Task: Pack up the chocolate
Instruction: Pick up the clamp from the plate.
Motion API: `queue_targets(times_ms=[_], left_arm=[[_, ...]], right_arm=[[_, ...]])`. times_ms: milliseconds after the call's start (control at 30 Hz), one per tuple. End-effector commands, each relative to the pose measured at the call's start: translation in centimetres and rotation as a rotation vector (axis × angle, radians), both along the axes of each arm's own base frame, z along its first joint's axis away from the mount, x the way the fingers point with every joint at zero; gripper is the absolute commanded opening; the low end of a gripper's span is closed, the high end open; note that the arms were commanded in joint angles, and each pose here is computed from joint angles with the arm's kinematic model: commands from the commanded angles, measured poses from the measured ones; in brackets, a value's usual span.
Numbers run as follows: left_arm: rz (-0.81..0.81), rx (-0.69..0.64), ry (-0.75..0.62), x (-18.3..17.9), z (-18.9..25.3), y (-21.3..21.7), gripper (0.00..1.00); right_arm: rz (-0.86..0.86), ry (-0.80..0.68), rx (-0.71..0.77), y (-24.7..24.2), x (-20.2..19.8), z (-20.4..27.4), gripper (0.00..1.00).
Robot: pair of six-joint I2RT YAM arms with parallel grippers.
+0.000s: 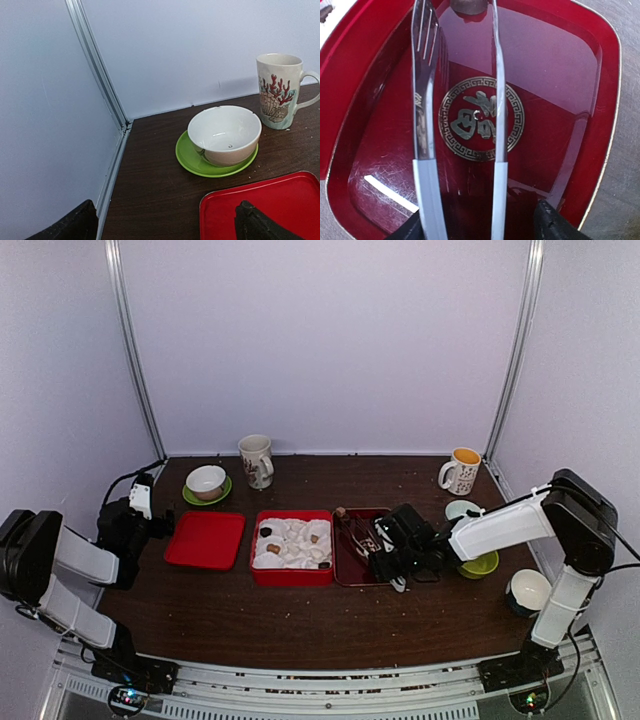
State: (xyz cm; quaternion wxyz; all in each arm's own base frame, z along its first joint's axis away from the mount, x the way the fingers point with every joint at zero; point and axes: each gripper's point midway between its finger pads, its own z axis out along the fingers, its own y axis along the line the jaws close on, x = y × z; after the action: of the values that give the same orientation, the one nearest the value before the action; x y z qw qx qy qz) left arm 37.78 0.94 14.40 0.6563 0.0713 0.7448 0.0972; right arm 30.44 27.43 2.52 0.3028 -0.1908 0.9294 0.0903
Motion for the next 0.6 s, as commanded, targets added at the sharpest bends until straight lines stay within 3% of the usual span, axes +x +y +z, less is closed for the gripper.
queue_targets(times_ms=[0, 300, 567], left_arm=[[0.014, -0.01, -0.047, 0.4, 1.4, 0.4, 0.98], [0.013, -0.01, -0.047, 0.4, 1.4, 0.4, 0.98], [0.013, -0.01, -0.045, 0.3, 1.4, 0.4, 0.98]], right_arm=[[0.012, -0.05, 0.063, 0.9, 0.2, 0.7, 0.61], [0.037, -0.074, 0.059, 1.7, 0.9, 1.0, 0.43], [0.012, -0.116, 0.062, 1.1, 1.3, 3.1, 0.34]])
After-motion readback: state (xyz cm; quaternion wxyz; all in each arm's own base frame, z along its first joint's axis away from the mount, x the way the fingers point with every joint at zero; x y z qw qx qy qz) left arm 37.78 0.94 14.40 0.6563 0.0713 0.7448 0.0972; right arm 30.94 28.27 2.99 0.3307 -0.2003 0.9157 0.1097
